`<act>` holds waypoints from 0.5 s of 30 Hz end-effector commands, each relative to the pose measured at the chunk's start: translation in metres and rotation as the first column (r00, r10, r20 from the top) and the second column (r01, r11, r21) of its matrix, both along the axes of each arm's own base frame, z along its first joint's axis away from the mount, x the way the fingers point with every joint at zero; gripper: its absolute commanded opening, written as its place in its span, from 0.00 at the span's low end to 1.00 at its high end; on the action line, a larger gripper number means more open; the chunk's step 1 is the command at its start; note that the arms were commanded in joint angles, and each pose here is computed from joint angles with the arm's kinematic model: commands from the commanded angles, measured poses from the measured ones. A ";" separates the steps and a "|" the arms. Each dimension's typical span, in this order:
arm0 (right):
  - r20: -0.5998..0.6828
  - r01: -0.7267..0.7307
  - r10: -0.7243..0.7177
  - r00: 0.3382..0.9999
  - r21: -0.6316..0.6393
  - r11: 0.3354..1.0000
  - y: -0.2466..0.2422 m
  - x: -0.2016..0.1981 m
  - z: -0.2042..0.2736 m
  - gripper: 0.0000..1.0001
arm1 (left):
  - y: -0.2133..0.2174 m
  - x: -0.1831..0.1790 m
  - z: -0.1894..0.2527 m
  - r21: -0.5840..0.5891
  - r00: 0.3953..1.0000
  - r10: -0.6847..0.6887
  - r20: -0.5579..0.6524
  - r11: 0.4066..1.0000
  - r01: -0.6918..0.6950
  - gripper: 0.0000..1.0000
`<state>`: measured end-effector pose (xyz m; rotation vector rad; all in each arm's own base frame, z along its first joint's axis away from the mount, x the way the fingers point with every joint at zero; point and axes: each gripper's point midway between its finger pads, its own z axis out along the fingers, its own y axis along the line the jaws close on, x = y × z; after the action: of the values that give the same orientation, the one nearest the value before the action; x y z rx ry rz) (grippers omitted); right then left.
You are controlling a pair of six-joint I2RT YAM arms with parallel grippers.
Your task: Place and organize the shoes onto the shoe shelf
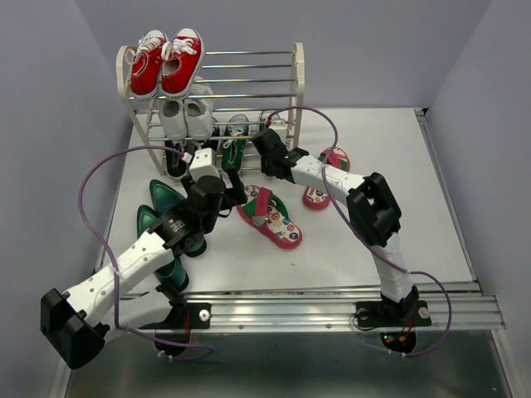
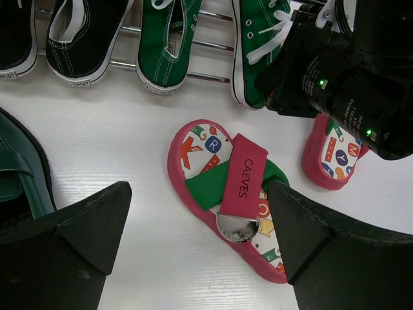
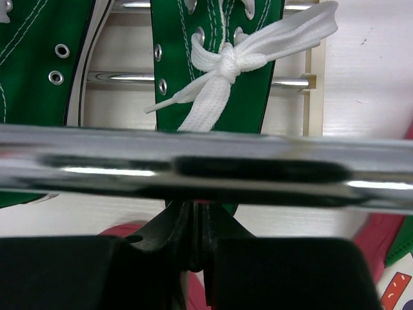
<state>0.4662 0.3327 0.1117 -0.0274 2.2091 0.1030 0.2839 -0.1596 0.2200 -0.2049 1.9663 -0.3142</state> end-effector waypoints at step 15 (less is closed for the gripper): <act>0.134 -0.050 0.035 0.990 0.109 0.993 0.022 0.009 0.069 0.59 | 0.012 -0.002 0.006 -0.036 0.998 0.070 0.001 0.997 -0.070 0.99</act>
<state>0.4692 0.3376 0.1170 -0.0229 2.1893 0.1083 0.2824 -0.1543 0.2189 -0.2404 1.9708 -0.3086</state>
